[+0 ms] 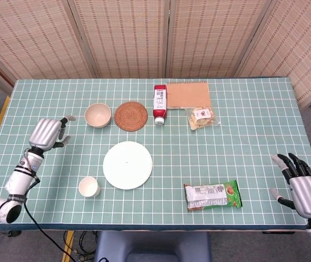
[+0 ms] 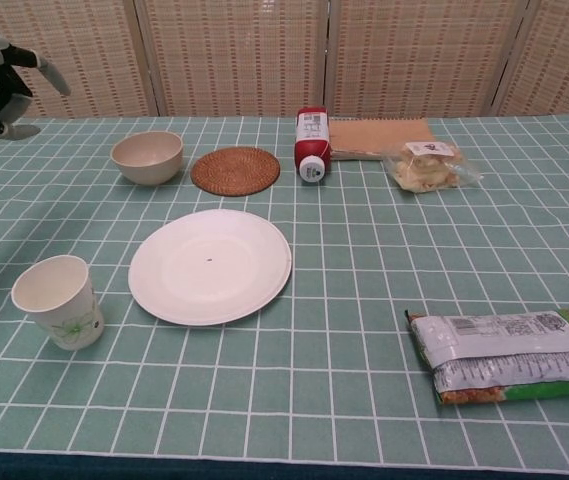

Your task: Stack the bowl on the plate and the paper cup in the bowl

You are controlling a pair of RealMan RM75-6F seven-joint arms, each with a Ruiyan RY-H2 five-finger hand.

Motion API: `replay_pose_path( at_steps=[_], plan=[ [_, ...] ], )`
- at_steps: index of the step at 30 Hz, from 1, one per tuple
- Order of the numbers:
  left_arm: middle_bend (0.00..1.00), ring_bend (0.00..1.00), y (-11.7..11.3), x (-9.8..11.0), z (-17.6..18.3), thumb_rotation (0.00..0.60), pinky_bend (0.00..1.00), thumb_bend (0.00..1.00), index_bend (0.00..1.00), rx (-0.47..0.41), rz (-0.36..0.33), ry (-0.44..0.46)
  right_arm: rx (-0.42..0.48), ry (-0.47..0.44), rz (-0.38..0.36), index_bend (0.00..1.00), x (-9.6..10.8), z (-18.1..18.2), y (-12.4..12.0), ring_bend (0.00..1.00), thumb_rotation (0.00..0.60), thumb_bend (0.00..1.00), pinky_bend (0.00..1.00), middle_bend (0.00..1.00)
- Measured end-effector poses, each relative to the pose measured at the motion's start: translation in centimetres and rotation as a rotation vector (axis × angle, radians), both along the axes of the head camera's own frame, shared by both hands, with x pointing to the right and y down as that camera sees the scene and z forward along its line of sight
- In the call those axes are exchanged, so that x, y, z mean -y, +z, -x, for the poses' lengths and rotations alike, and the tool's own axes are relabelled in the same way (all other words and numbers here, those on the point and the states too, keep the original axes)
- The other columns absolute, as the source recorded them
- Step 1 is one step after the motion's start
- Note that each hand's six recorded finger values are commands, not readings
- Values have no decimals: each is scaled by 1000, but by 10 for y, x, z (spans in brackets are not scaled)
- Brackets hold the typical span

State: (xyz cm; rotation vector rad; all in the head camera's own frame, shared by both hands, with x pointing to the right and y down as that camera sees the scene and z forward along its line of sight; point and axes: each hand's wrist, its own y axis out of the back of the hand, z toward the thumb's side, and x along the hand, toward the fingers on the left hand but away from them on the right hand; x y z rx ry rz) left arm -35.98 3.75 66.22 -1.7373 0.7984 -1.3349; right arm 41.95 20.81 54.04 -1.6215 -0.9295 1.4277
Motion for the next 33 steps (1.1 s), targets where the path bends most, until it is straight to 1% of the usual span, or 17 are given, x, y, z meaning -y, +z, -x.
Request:
replay_pose_path(
  at_steps=[7,10,14,22,25,33],
  plan=[
    [895,808,34,17,-20,600,895,333,304,44,41,4,-2,-6,4,124,2,2,0,43,600,252,124,120],
    [960,872,44,22,-26,600,921,329,332,64,51,0,-4,-5,6,124,3,1,1,43,600,252,124,120],
    [999,924,57,29,-34,600,960,317,362,97,62,-5,-3,-4,10,124,3,1,2,43,600,252,124,120],
    [1000,931,75,41,-49,600,964,311,369,124,78,-25,-9,-1,16,124,4,-1,4,43,600,252,124,120],
    [1000,931,80,42,-54,600,964,271,372,131,84,-31,-11,-1,20,124,5,-2,5,43,600,252,124,120],
    [1000,931,96,43,-63,600,964,217,406,150,100,-49,-20,5,28,124,5,-4,6,43,600,252,124,120]
  ],
)
